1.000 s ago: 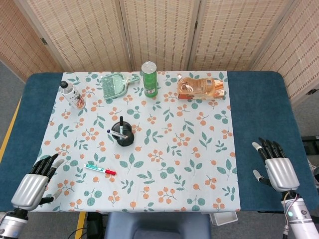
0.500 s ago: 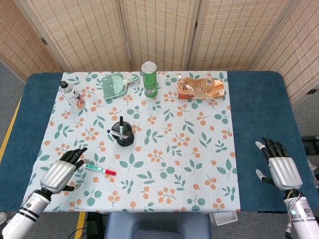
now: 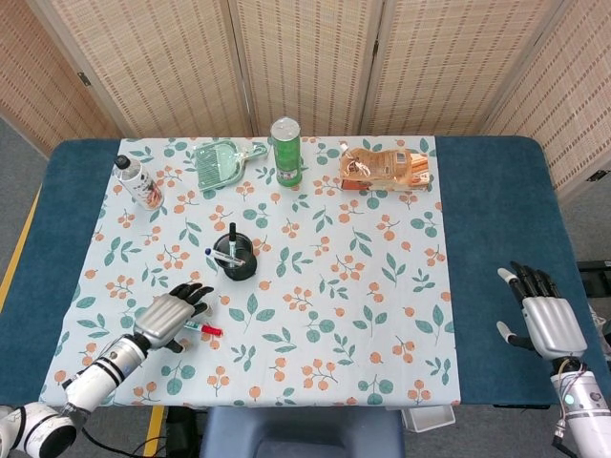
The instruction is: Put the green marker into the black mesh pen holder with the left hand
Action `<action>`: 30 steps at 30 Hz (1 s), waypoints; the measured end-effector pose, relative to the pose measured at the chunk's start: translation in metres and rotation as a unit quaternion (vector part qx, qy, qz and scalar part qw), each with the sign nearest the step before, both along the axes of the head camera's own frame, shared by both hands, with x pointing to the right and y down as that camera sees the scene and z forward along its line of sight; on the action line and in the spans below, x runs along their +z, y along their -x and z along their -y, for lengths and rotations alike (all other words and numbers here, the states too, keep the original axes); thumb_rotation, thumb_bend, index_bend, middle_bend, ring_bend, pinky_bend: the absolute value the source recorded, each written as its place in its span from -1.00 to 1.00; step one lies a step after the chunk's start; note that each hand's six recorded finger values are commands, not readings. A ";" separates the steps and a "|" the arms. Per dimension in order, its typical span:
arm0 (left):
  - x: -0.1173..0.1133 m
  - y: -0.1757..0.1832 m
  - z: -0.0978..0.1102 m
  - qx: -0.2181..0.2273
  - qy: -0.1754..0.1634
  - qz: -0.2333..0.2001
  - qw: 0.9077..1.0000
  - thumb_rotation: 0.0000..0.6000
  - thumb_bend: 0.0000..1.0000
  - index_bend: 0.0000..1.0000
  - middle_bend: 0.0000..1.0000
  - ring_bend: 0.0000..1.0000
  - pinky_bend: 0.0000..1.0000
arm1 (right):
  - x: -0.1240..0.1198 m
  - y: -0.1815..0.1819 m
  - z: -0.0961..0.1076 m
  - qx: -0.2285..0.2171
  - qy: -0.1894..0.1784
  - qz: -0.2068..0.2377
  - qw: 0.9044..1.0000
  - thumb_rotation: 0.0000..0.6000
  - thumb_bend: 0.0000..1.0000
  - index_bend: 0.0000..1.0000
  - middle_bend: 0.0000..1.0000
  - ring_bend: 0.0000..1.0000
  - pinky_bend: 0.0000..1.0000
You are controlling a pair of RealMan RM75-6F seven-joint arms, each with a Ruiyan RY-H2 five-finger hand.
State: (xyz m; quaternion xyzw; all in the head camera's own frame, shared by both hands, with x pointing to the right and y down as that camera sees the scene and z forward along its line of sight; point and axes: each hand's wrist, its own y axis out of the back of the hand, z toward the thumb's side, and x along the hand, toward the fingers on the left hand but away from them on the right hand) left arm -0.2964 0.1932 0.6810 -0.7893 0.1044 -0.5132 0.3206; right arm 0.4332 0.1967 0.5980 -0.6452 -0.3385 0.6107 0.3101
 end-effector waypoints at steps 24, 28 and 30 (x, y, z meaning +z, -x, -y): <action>0.033 -0.021 0.003 0.014 0.020 0.005 1.000 1.00 -0.47 0.00 -0.62 -1.00 -0.74 | -0.002 -0.015 0.004 0.024 0.005 0.006 1.000 1.00 -0.40 -0.85 -1.00 -1.00 -1.00; 0.036 -0.022 0.004 0.015 0.019 0.003 1.000 1.00 -0.46 0.05 -0.59 -1.00 -0.74 | -0.002 -0.016 0.004 0.025 0.005 0.006 1.000 1.00 -0.40 -0.85 -1.00 -1.00 -1.00; 0.038 -0.022 0.004 0.016 0.019 0.002 1.000 1.00 -0.46 0.06 -0.58 -1.00 -0.74 | -0.002 -0.017 0.005 0.027 0.005 0.006 1.000 1.00 -0.40 -0.85 -1.00 -1.00 -1.00</action>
